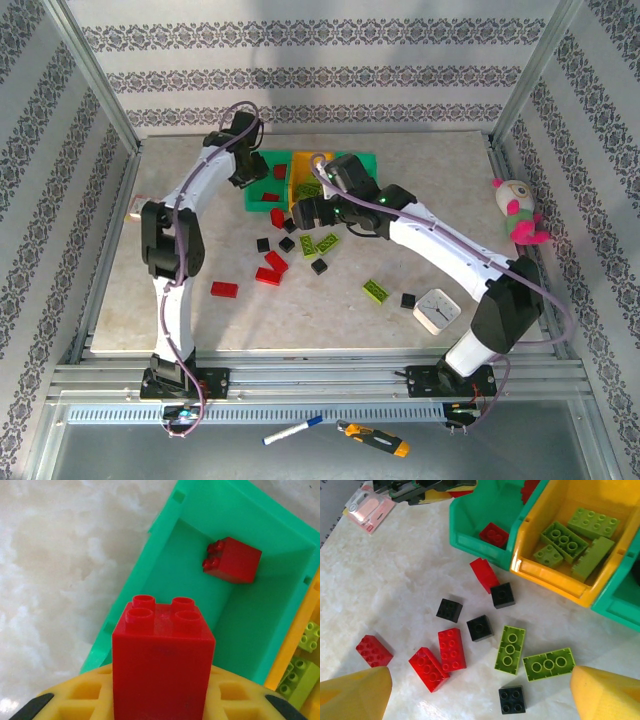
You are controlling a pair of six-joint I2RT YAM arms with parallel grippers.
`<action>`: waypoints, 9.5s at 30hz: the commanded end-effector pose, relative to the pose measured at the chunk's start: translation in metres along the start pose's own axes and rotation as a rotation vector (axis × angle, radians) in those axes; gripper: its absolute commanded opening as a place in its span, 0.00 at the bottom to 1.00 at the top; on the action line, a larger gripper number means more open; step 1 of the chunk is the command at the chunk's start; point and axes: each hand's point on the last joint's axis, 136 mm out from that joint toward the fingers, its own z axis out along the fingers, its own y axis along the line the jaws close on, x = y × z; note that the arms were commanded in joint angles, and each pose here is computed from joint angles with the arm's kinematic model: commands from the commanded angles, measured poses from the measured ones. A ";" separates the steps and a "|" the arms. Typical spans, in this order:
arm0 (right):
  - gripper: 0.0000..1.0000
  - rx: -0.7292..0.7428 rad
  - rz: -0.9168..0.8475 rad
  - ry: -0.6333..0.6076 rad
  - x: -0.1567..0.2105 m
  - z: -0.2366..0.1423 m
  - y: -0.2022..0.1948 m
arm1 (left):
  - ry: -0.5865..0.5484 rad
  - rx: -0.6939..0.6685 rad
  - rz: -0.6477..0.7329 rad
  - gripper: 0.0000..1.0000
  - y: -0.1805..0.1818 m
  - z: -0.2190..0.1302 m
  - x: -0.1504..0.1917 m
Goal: Sort the legos into containers by color
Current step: Place the lego in the container, then pick up the lego from the center of the table, then place the lego in the container, then pick up the lego from the bottom-left of the table, then place the lego in the container, then pick up the lego from the bottom-center of the table.
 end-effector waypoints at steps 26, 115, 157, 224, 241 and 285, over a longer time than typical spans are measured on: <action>0.91 0.119 0.115 0.046 0.013 0.029 -0.028 | 0.054 0.031 0.084 0.99 0.022 -0.083 0.054; 0.12 0.344 0.287 -0.026 -0.079 0.132 -0.099 | -0.371 0.570 0.730 0.99 0.022 -0.150 0.184; 0.98 0.067 0.124 -0.097 -0.044 0.035 -0.058 | -0.046 -0.267 -0.348 0.94 0.189 -0.112 0.214; 0.98 0.173 0.219 -0.156 -0.022 0.002 -0.079 | -0.002 -0.098 -0.232 0.23 -0.003 -0.009 0.017; 0.97 0.215 0.184 -0.050 0.008 0.009 -0.079 | -0.064 -0.061 -0.014 0.99 0.000 -0.052 0.007; 0.40 0.331 -0.289 0.910 0.244 0.021 -0.116 | -0.247 0.640 1.017 0.99 0.004 -0.120 0.212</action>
